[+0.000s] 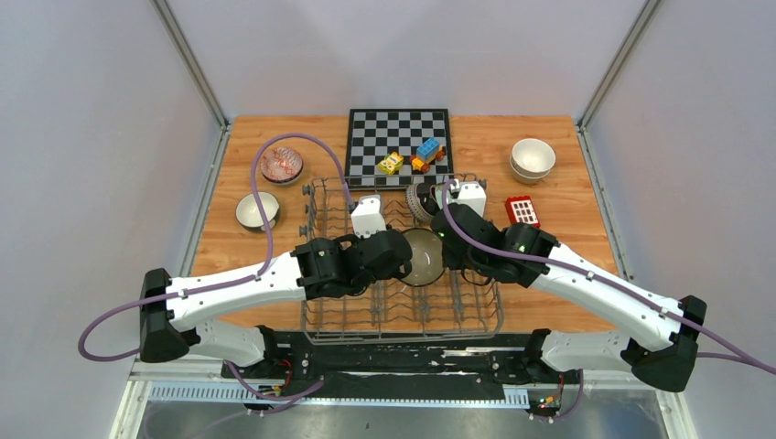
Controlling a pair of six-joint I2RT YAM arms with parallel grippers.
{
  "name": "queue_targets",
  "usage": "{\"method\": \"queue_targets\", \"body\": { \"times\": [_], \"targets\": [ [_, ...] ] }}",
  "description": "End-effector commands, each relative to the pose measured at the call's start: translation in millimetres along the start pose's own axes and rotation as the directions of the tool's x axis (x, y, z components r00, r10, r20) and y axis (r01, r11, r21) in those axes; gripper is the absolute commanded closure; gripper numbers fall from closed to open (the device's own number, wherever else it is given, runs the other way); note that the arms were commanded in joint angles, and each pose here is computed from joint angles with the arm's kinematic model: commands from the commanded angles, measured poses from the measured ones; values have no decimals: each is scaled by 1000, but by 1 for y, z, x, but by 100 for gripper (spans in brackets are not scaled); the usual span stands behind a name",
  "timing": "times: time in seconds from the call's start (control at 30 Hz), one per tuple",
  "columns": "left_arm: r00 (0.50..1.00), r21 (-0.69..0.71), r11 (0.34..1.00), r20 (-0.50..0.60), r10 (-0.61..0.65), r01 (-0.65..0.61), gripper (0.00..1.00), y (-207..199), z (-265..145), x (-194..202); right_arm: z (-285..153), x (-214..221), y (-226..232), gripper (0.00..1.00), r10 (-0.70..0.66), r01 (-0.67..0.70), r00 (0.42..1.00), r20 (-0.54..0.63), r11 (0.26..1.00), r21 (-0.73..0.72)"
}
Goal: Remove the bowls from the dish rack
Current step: Place the bowl at the center of the board.
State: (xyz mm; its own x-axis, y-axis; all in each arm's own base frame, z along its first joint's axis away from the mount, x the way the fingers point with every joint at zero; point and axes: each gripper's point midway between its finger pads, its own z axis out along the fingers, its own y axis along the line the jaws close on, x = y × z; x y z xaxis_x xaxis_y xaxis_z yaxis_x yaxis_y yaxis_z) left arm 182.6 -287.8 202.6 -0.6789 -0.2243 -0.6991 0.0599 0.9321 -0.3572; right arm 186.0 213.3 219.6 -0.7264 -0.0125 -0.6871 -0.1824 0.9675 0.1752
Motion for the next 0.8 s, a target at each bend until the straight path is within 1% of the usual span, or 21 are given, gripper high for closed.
{"method": "queue_targets", "body": {
  "times": [0.0,0.13,0.17,0.2,0.4,0.43,0.5,0.6,0.67,0.7,0.73,0.77],
  "targets": [
    [999,14,1000,32,-20,20,73,0,-4,-11,-2,-15,8,100,65,-63,996,56,997,-34],
    [999,31,999,35,-28,27,91,-2,-6,-13,-1,-14,8,100,65,-63,997,53,997,-36],
    [999,29,999,34,-27,26,98,-1,-6,-12,-1,-14,8,100,64,-62,997,52,997,-37],
    [999,28,999,33,-26,25,100,-1,-6,-12,-1,-15,8,100,66,-64,996,53,997,-38],
    [999,33,999,36,-21,19,100,-1,-6,-12,-2,-14,11,100,53,-50,998,47,997,-52],
    [999,38,999,37,-17,15,100,-1,-6,-13,-3,-15,13,96,40,-37,998,48,997,-65],
    [999,54,999,45,-13,11,100,-3,-7,-15,-5,-15,18,78,15,-10,999,47,995,-101],
    [998,48,999,67,2,-5,100,1,-10,-19,-12,-18,28,42,-39,48,998,57,983,-175],
    [996,42,999,91,21,-25,100,5,-12,-26,-19,-22,31,23,-72,87,995,75,973,-213],
    [994,38,998,105,35,-39,100,7,-15,-30,-24,-25,32,16,-85,104,992,88,968,-230],
    [992,28,998,118,47,-51,100,11,-16,-35,-29,-28,33,13,-104,127,989,104,961,-245],
    [990,15,998,130,58,-60,100,16,-18,-41,-35,-31,32,12,-118,147,985,123,956,-255]
  ]
}}
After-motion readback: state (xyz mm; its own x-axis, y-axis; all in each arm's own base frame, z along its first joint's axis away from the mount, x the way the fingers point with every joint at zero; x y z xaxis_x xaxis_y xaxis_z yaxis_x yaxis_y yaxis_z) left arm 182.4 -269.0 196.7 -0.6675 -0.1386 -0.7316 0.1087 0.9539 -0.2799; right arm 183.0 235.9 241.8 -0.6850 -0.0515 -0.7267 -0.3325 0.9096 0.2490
